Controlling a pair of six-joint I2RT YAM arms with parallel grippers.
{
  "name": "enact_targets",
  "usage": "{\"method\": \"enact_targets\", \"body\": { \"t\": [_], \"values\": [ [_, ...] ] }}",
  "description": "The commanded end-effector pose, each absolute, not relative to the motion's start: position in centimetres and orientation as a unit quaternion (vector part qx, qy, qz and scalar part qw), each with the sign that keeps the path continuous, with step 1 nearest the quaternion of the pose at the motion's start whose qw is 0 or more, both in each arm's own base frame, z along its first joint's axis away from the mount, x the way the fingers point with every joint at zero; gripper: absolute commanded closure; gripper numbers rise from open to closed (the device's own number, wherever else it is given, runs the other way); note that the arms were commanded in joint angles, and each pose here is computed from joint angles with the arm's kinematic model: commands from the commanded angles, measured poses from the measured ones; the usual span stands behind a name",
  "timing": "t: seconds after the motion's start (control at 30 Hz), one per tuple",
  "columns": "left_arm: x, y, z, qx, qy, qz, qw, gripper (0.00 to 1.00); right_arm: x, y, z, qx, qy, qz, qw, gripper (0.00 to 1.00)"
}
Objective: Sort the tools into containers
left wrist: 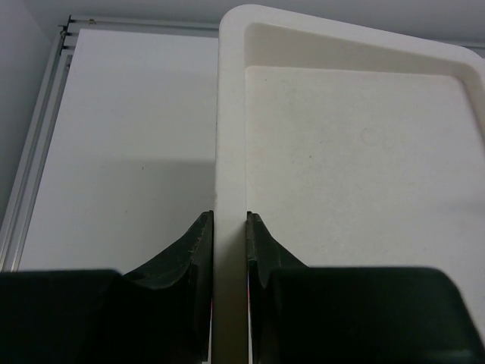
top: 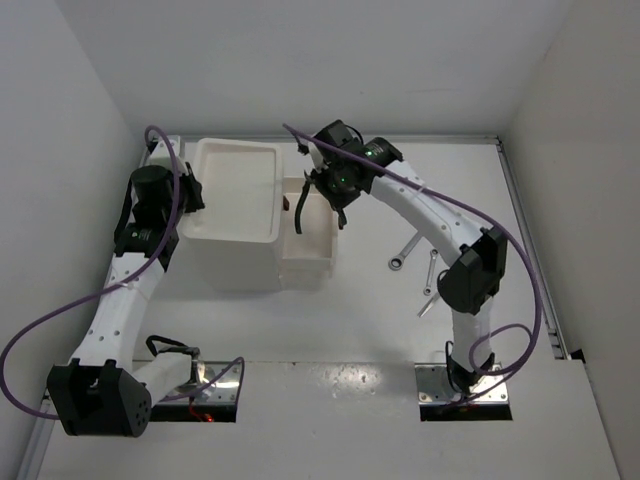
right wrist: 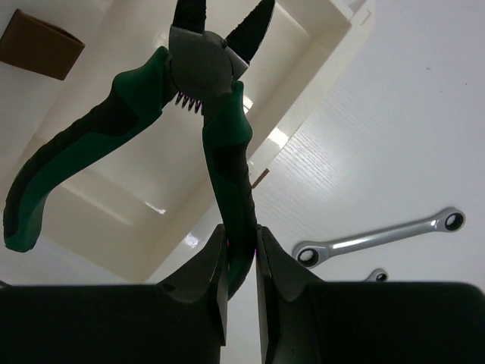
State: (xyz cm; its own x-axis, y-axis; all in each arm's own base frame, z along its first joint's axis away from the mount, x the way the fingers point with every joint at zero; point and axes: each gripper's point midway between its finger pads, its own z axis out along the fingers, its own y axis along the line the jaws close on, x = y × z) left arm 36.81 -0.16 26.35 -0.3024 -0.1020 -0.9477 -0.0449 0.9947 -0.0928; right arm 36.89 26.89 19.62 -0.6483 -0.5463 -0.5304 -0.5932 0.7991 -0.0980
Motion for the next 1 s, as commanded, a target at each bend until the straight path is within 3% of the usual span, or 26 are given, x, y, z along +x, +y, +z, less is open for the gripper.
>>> {"method": "enact_targets", "body": {
  "t": [0.0, 0.33, 0.67, 0.97],
  "values": [
    [35.4, 0.7, 21.2, -0.070, 0.858, -0.004, 0.509, 1.00, 38.1, 26.5, 21.5, -0.334, 0.891, -0.006, 0.308, 1.00],
    [35.4, 0.6, 21.2, -0.068, 0.858, -0.008, 0.508, 1.00, 39.6, 29.0, 19.2, -0.346, 0.889, -0.023, 0.299, 1.00],
    [35.6, 0.4, 20.5, -0.069, 0.863, -0.014, 0.500, 1.00, 38.9, 35.3, 20.5, -0.366, 0.868, 0.047, 0.331, 1.00],
    [35.6, 0.0, 20.5, -0.069, 0.863, -0.024, 0.500, 1.00, 36.7, 35.9, 14.2, -0.325, 0.910, 0.092, 0.239, 1.00]
  ]
}}
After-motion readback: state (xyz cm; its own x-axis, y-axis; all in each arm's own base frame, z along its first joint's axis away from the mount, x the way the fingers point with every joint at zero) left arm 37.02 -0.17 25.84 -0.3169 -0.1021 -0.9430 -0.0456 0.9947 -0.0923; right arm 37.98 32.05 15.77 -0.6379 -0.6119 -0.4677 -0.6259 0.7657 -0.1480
